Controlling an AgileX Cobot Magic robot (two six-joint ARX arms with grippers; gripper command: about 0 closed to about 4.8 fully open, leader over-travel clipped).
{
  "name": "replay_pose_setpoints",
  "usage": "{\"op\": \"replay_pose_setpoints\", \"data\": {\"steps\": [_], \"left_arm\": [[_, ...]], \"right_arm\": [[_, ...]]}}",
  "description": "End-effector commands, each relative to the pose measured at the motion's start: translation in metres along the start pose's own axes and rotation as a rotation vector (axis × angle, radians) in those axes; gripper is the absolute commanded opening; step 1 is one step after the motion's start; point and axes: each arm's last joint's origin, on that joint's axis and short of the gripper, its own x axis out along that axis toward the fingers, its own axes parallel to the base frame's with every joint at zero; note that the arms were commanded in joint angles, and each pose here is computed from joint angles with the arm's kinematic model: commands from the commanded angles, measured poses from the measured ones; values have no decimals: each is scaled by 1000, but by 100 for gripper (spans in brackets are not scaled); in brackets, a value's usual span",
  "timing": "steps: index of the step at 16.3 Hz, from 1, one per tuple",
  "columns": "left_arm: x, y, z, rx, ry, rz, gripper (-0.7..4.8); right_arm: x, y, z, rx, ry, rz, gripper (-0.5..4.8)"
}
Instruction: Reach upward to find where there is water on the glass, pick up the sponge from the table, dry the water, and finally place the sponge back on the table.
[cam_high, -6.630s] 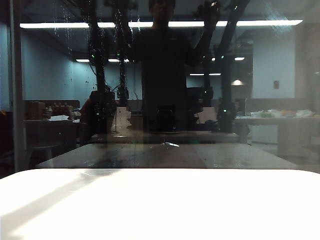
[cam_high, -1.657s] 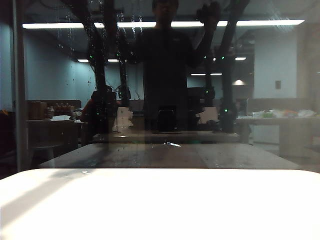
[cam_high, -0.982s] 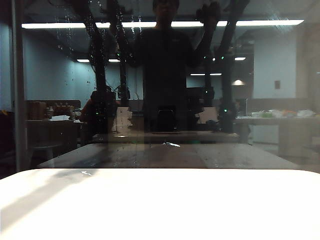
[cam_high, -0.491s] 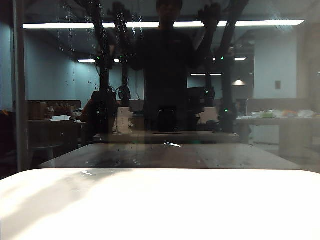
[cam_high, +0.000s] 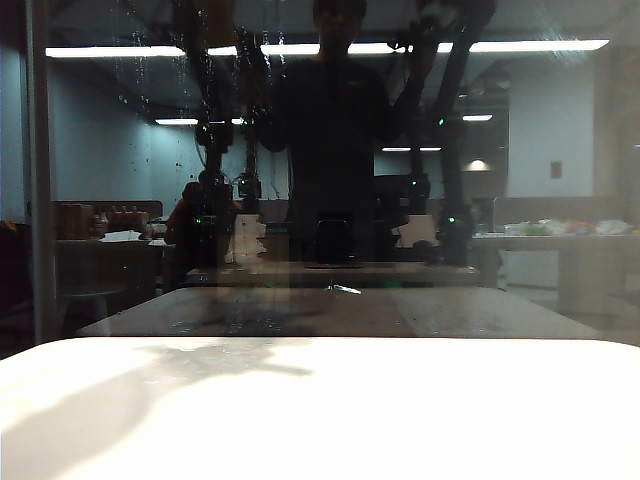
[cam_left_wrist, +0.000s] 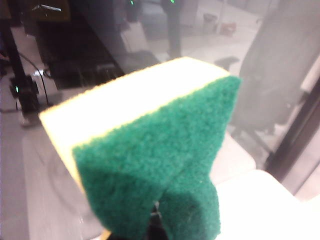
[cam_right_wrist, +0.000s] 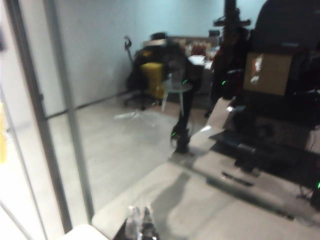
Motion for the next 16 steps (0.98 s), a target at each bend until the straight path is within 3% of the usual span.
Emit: {"op": "replay_pose_setpoints", "data": {"steps": [1,4,8,12,16], "left_arm": [[-10,-8,-19,5,22,-6,-5],[-23,-14,-42,-2,43,22,-6],[-46,-26,-102,-27,82,15,-6],[-45,-29,-148,-115,148,-40,-6],[-21,-24,-202,-238,297,-125,-5]], "right_arm": [[-14,18,-22,-45,57,-44,-6],[-22,28,-45,-20,99,-34,-6],[-33,33,-99,45,209,-122,-6],[-38,36,-150,107,299,-118,-6],[-48,43,-193,145,355,-115,-6]]}}
